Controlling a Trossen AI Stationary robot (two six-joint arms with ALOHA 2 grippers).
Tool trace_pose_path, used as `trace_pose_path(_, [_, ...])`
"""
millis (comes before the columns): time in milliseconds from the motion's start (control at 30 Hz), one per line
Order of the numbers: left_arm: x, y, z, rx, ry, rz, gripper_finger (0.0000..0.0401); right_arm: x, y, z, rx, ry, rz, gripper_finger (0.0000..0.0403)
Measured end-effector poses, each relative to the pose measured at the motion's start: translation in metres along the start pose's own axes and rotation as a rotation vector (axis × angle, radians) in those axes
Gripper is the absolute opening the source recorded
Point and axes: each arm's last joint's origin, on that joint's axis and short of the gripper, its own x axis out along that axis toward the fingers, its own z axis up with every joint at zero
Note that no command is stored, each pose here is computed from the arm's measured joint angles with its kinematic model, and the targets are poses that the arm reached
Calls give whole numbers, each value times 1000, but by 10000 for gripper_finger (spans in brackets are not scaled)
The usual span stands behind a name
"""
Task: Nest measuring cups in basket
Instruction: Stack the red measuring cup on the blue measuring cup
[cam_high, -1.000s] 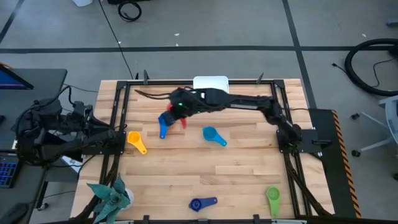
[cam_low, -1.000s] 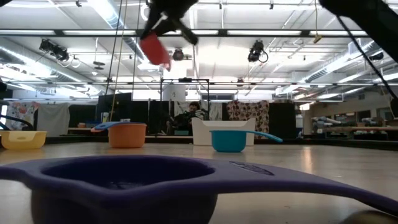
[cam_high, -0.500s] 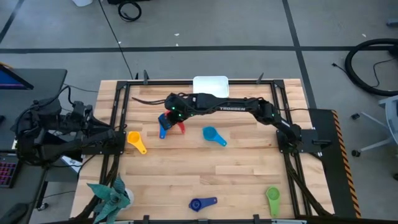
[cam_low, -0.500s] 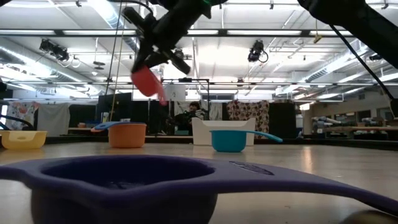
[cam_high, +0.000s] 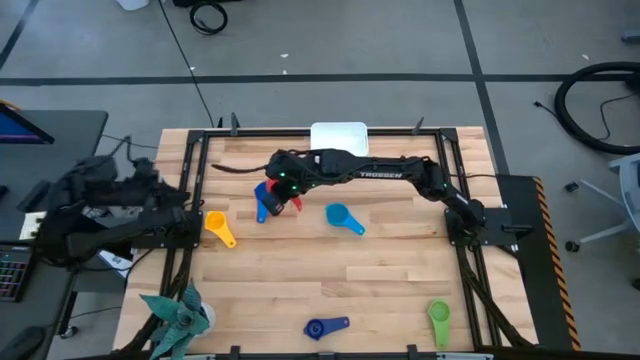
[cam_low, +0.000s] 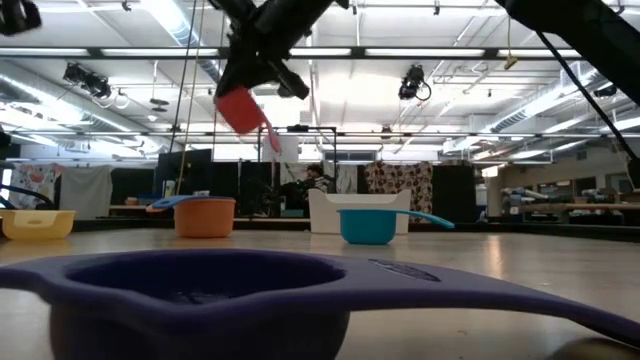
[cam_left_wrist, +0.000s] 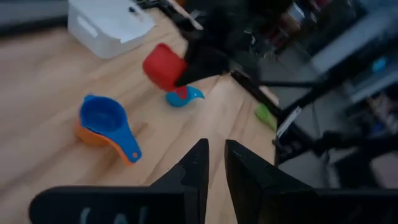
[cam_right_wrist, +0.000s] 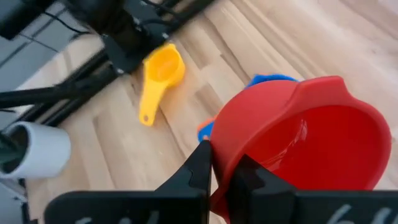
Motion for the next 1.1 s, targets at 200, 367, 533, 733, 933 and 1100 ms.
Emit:
trace_pose_path(200, [55, 15, 4, -109, 52, -27, 54, -41, 6, 8, -84, -39, -5, 25])
trace_pose_path(367, [98, 27, 9, -47, 180, 85, 36, -78, 9, 12, -148, -76, -33, 25])
trace_pose_path(533, [140, 40, 12, 30, 382, 190, 9, -102, 10, 14, -172, -105, -39, 25])
trace_pose_path(733, [179, 62, 4, 63, 631, 393, 6, -107, 14, 9, -193, -90, -41, 25])
trace_pose_path(933, [211, 77, 1, 136, 727, 440, 6, -107, 17, 4, -174, -71, -78, 25])
trace_pose_path(1100, [233, 91, -6, 178, 818, 483, 5, -107, 15, 2, -163, -59, -97, 25])
